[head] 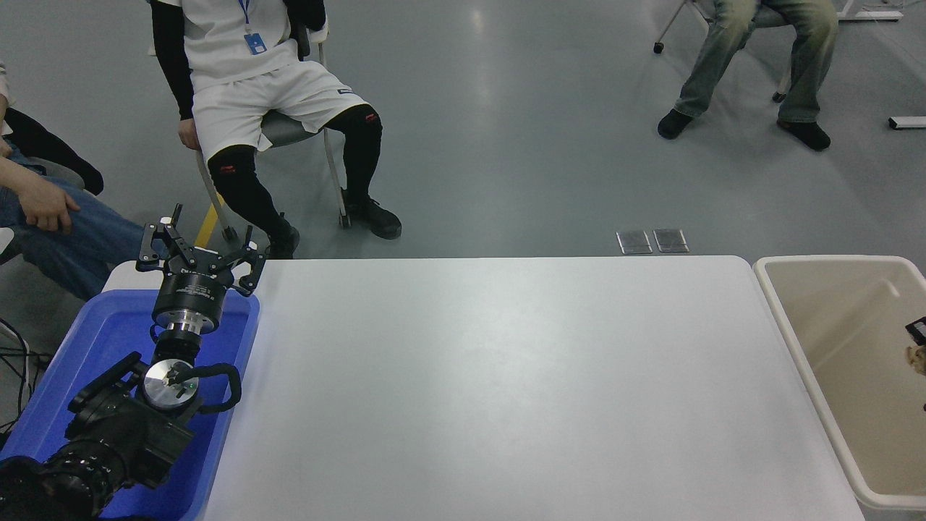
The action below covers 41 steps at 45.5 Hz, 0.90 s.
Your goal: Pick up paper ball place in dustbin
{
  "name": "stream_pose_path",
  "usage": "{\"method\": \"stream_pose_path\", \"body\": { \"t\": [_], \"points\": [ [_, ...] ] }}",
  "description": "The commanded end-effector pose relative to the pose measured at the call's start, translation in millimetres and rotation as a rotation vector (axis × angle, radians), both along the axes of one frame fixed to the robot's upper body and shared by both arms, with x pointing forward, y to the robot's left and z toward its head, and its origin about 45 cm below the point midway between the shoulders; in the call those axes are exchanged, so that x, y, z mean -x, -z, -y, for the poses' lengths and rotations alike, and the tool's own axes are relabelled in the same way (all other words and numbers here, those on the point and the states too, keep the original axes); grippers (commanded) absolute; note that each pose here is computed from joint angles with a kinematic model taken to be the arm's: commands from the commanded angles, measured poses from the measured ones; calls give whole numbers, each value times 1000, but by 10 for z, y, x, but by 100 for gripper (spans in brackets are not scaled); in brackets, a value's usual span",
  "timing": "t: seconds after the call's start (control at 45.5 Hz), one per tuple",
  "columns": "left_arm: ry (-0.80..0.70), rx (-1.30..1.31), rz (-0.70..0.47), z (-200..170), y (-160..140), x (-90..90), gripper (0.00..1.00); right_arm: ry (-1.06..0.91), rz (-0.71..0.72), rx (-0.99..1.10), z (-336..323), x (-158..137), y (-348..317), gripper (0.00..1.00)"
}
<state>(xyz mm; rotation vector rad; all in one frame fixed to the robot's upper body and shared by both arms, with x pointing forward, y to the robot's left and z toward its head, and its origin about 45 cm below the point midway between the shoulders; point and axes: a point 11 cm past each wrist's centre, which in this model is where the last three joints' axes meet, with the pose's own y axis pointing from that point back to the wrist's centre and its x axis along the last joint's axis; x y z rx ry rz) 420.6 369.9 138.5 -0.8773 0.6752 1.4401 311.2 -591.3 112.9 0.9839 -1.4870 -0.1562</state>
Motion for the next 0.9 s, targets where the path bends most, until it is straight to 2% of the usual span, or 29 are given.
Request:
{"method": "stream_pose_path", "body": {
  "t": [0.0,0.044,0.066,0.154,0.22,0.308,0.352,0.505,0.593,0.659,0.879],
  "points": [
    [1,0,1,0,-1,0,99,40,29,3,-4,36,51,0],
    [1,0,1,0,-1,0,99,39,27,5,-3,37,52,0],
    [1,0,1,0,-1,0,99,37,26,10,4,40,48,4],
    [1,0,1,0,-1,0,99,37,23,20,29,46,30,35],
    [0,0,0,-1,0,0,99,38,26,26,33,44,25,45],
    [0,0,0,-1,0,0,99,38,28,28,38,43,19,67],
    [0,0,0,-1,0,0,99,40,32,30,38,36,12,75],
    [-1,-1,-1,-5,3,2,99,49,43,46,56,36,-8,85],
    [1,1,1,7,1,0,99,47,45,45,50,22,-15,86],
    [1,-1,-1,1,1,0,99,48,47,46,52,16,-23,92],
    [0,0,0,-1,0,0,99,45,58,45,39,-34,-59,97]
  ]
}}
